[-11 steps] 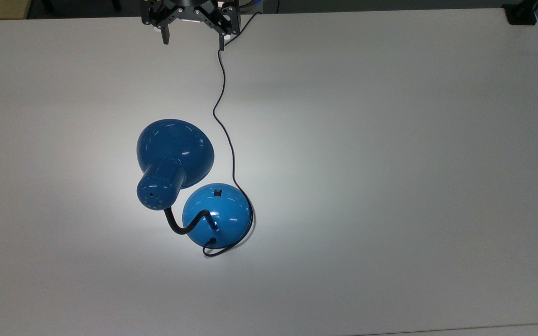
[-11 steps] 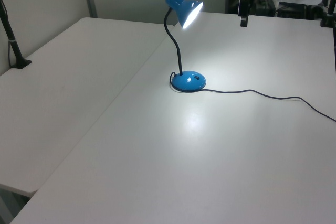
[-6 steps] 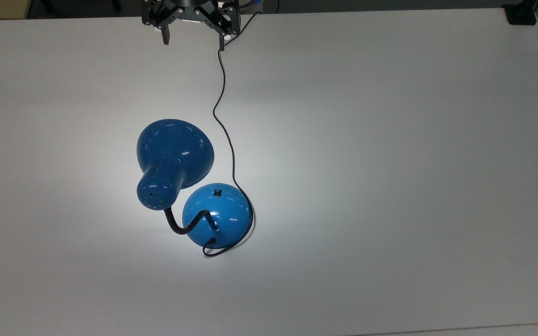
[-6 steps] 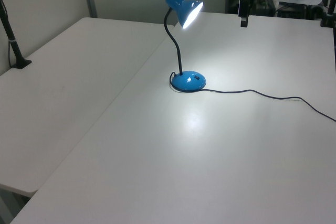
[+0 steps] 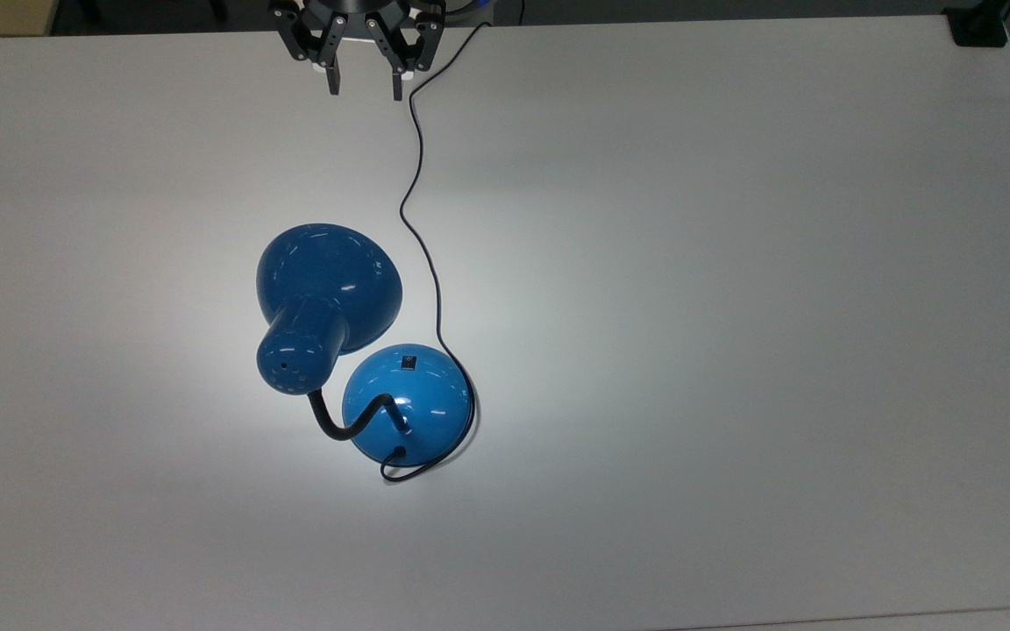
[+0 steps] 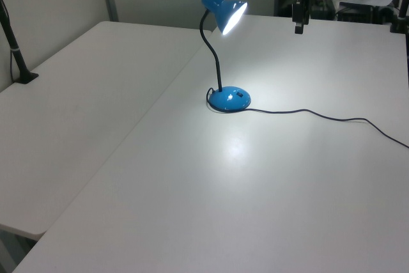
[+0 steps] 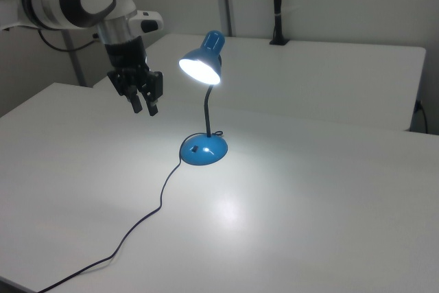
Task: Turn off the lamp
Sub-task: 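Move the gripper down toward the blue lamp base switch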
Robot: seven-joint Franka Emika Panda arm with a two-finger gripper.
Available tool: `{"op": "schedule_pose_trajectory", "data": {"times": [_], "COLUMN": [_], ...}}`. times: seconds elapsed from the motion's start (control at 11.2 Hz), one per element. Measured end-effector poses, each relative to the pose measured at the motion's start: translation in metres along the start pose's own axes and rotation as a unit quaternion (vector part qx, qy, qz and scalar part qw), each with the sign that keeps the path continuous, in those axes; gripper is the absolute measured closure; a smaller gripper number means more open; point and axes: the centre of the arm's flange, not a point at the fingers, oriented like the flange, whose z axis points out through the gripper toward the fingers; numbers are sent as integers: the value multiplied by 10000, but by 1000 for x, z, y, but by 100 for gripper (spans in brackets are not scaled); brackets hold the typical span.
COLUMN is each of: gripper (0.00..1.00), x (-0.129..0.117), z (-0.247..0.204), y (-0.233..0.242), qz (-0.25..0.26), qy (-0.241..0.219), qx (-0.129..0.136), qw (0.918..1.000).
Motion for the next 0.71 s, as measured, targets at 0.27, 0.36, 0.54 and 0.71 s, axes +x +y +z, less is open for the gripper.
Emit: {"op": "schedule_pose_trajectory", "data": {"times": [0.27,0.36,0.54,0.71], "gripper": [96,99,99,99], "x": [0,0,0,2], "z": [1,1,2,7], "y": [0,-1,-1,-2], "qz": [-25,-34,-157,-225], "qy": [-10,-12,-16,-34], "qx": [1,1,1,5], "qw": [10000,10000,9999,9997]}}
